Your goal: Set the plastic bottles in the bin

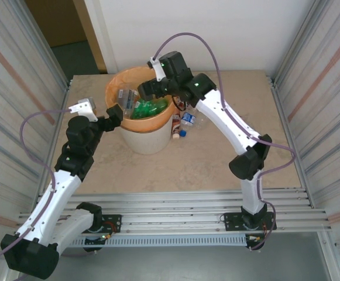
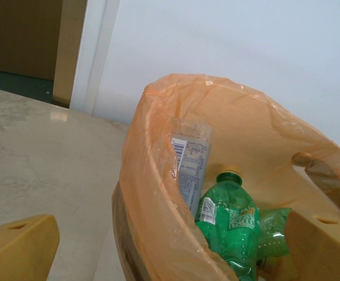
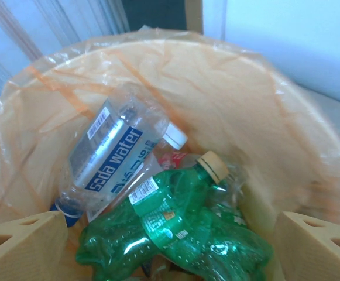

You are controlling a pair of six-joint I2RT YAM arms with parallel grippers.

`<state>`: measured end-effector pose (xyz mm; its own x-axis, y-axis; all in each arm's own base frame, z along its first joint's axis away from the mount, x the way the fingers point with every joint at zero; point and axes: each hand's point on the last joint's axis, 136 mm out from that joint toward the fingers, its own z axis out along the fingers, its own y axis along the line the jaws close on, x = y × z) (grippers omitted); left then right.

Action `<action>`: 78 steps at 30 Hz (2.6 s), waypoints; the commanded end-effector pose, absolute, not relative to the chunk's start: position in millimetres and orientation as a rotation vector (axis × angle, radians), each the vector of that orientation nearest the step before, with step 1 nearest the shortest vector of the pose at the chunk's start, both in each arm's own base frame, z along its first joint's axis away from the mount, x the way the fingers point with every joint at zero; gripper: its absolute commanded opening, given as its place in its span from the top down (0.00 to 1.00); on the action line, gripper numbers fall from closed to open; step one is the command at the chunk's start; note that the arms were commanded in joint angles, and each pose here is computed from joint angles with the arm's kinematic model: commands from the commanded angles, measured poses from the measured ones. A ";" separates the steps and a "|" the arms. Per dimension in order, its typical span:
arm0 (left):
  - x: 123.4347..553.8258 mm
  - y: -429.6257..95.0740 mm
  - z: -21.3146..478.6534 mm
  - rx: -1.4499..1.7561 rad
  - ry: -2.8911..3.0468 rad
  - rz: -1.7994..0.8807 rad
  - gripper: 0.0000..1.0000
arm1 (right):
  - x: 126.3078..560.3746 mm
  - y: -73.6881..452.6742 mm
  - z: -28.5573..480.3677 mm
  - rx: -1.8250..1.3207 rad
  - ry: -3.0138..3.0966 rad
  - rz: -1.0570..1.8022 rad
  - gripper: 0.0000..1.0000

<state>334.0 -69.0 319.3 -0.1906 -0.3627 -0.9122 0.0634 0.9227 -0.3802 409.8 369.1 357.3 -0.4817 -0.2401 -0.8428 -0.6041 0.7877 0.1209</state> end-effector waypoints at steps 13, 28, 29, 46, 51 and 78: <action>332.8 -63.6 339.0 -0.243 1.670 -0.382 0.01 | 429.1 210.4 357.3 -0.219 2.180 0.377 0.02; 332.1 -62.4 336.9 -0.249 1.674 -0.379 0.01 | 466.0 76.2 217.6 0.085 2.562 0.283 0.02; 332.3 -61.7 336.1 -0.250 1.676 -0.374 0.01 | 468.5 71.9 208.7 0.090 2.581 0.279 0.02; 333.1 -60.4 334.4 -0.255 1.680 -0.364 0.01 | 499.5 42.5 124.8 0.103 2.730 0.292 0.02; 334.0 -61.0 333.2 -0.254 1.685 -0.364 0.01 | 500.7 37.0 102.7 0.133 2.770 0.319 0.02; 335.4 -60.6 335.8 -0.250 1.680 -0.361 0.01 | 449.9 47.2 74.0 0.195 2.847 0.411 0.07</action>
<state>334.4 -65.9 319.3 -0.1840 -0.3633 -0.9133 0.0476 0.9248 -0.3774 454.0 40.9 63.2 -0.9619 0.1663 -0.2171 0.1041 0.9568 0.2715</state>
